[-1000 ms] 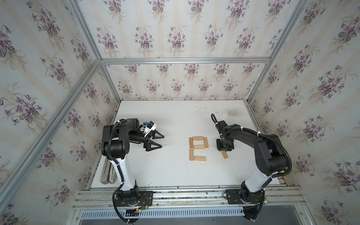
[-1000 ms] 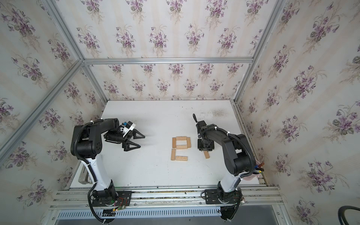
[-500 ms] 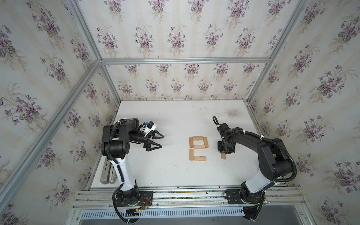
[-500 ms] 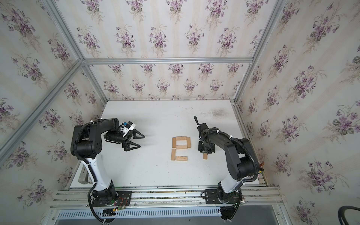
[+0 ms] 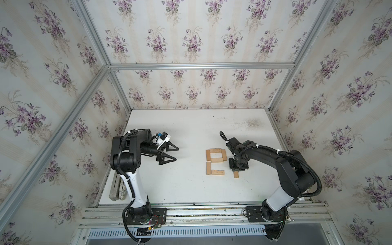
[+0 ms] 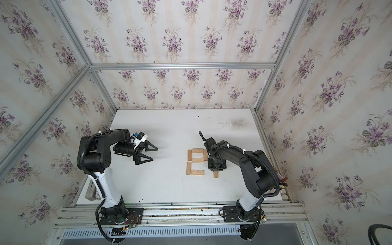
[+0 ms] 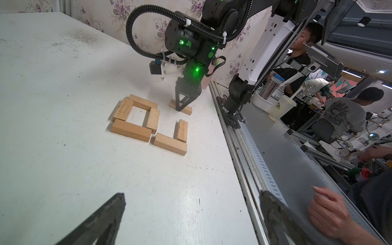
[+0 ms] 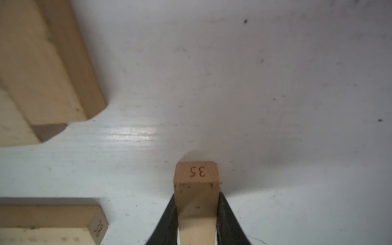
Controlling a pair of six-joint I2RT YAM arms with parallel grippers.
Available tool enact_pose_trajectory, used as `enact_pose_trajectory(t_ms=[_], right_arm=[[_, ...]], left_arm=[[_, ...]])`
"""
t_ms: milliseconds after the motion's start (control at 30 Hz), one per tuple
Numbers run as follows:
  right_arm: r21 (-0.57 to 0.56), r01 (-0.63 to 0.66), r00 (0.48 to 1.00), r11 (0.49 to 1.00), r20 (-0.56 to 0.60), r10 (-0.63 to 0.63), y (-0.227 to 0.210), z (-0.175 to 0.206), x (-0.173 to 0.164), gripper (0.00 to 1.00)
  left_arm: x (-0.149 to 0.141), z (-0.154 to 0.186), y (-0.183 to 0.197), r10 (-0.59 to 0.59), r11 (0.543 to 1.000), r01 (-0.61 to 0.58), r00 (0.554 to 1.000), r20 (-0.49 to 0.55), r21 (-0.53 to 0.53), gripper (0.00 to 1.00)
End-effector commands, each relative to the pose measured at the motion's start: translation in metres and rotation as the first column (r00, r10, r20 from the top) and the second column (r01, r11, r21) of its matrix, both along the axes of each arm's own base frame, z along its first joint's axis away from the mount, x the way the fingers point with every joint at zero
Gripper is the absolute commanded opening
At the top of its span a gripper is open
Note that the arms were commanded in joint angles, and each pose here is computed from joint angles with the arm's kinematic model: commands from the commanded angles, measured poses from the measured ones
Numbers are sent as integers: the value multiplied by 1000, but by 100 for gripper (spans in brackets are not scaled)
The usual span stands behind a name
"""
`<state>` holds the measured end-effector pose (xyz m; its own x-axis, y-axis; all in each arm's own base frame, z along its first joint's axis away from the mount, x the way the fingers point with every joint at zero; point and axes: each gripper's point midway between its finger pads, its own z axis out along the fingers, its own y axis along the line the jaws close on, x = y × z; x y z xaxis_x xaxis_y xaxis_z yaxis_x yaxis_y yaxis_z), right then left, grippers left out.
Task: Assemble the number 8 with building blocks
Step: Assemble the building block at the center of the board.
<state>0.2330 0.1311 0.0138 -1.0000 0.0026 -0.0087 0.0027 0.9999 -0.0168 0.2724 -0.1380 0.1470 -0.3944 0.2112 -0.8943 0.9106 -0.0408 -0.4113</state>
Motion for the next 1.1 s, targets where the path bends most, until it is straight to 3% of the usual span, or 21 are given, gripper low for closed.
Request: enact_pose_trajectory(t_ms=[0, 267, 567, 700, 1067], right_arm=[[25, 35, 998, 999, 47, -36, 10, 3, 16, 29], [37, -31, 999, 999, 34, 30, 37, -3, 22, 32], [21, -8, 1000, 1000, 21, 7, 34, -6, 16, 32], [48, 8, 1000, 999, 17, -9, 37, -4, 11, 39], [30, 12, 1000, 999, 4, -12, 29, -6, 1, 30]], left_arm=[[-10, 19, -1, -47, 996, 62, 977, 210, -64, 100], [-10, 18, -1, -46, 996, 61, 977, 208, -64, 100], [-10, 18, -1, -47, 996, 62, 977, 209, -64, 100], [-10, 18, -1, -47, 996, 61, 977, 209, -64, 99], [-10, 19, -1, -45, 996, 60, 977, 208, -65, 100]])
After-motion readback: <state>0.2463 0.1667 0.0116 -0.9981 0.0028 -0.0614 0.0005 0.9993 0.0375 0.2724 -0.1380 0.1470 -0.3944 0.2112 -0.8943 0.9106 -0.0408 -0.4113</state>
